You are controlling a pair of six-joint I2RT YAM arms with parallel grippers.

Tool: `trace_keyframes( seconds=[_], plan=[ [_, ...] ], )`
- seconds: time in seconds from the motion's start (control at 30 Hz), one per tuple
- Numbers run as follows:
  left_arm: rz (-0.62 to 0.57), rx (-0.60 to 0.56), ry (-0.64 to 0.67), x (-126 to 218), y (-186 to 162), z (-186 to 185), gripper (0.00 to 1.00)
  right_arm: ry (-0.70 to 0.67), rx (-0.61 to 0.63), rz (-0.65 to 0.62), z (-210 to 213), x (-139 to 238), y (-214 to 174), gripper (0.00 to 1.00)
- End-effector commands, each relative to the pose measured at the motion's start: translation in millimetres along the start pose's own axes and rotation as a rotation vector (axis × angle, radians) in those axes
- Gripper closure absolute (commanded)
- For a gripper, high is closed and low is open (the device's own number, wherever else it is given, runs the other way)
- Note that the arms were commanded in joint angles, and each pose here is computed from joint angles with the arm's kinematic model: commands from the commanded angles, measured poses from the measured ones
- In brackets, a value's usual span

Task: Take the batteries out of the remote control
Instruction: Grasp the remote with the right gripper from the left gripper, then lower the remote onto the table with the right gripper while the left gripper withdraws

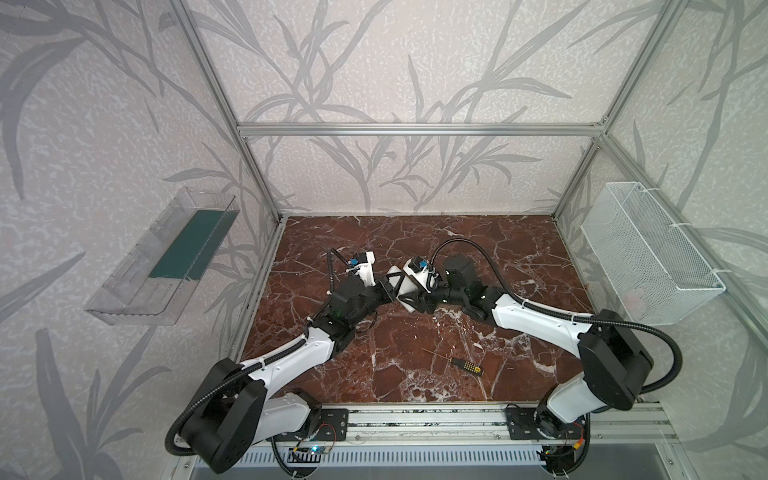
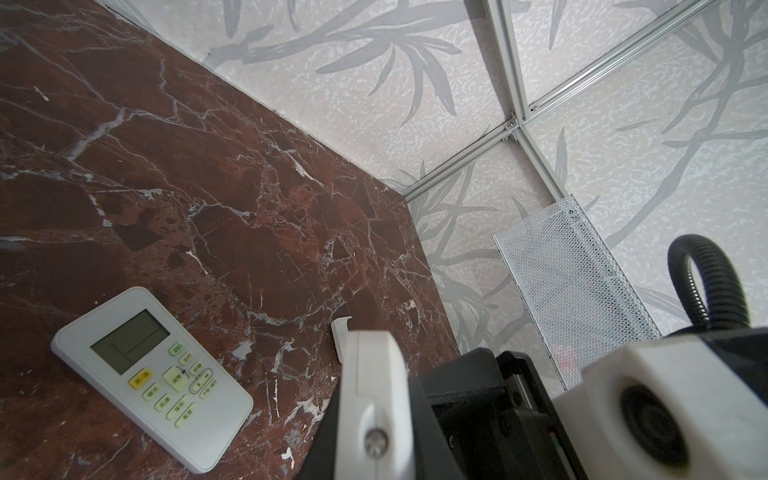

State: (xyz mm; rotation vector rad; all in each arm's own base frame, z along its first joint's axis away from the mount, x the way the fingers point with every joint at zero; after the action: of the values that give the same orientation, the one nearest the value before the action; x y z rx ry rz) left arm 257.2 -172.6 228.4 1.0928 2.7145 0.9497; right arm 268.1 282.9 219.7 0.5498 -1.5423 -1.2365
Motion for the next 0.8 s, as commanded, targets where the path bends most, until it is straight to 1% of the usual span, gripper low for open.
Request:
trace_keyframes(
  seconds=[0.0, 0.03, 0.07, 0.1, 0.13, 0.17, 0.23, 0.33, 0.47, 0.6, 0.7, 0.77],
  plan=[
    [-0.038, -0.009, -0.009, 6, 6, -5, 0.76, -0.035, 0.022, -0.004, -3, 3, 4, 0.51],
    [-0.037, -0.009, 0.000, 7, 5, -3, 0.65, -0.034, 0.024, 0.006, -2, 3, 2, 0.51],
    [-0.037, -0.009, 0.007, 8, 5, -3, 0.52, -0.034, 0.022, 0.017, -2, 3, 0, 0.51],
    [-0.037, -0.008, 0.016, 9, 5, -3, 0.36, -0.035, 0.018, 0.030, -2, 3, -3, 0.51],
    [-0.037, -0.006, 0.031, 10, 5, -1, 0.22, -0.032, 0.012, 0.044, -2, 3, -5, 0.51],
    [-0.039, -0.005, 0.045, 11, 5, 0, 0.15, -0.029, 0.003, 0.056, -1, 3, -7, 0.51],
    [-0.047, -0.002, 0.080, 15, 5, 4, 0.06, -0.028, -0.026, 0.084, 0, 4, -13, 0.51],
    [-0.077, -0.003, 0.138, 24, 8, 9, 0.00, -0.014, -0.062, 0.139, 2, 4, -25, 0.51],
    [-0.116, -0.010, 0.233, 41, 14, 19, 0.01, 0.005, -0.078, 0.213, 5, 1, -41, 0.51],
    [-0.157, 0.018, 0.334, 61, 23, 33, 0.00, 0.027, -0.065, 0.284, 8, -6, -52, 0.50],
    [-0.154, 0.029, 0.392, 70, 27, 38, 0.01, 0.039, -0.059, 0.337, 15, -13, -60, 0.50],
    [-0.140, 0.013, 0.432, 72, 29, 38, 0.00, 0.040, -0.053, 0.364, 21, -19, -67, 0.50]
  ],
)
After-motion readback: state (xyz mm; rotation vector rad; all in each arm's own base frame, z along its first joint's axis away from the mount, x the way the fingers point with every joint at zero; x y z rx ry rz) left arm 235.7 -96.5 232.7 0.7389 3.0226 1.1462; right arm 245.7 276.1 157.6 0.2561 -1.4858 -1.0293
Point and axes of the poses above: each gripper's point midway between its finger pads, its own x axis back along the fingers, its own z axis along the line the jaws close on, y = z × x, the point moved 9 cm from there along x, back along the fingers, and after that the axes turned 2 degrees about x, right-handed, at the moved point
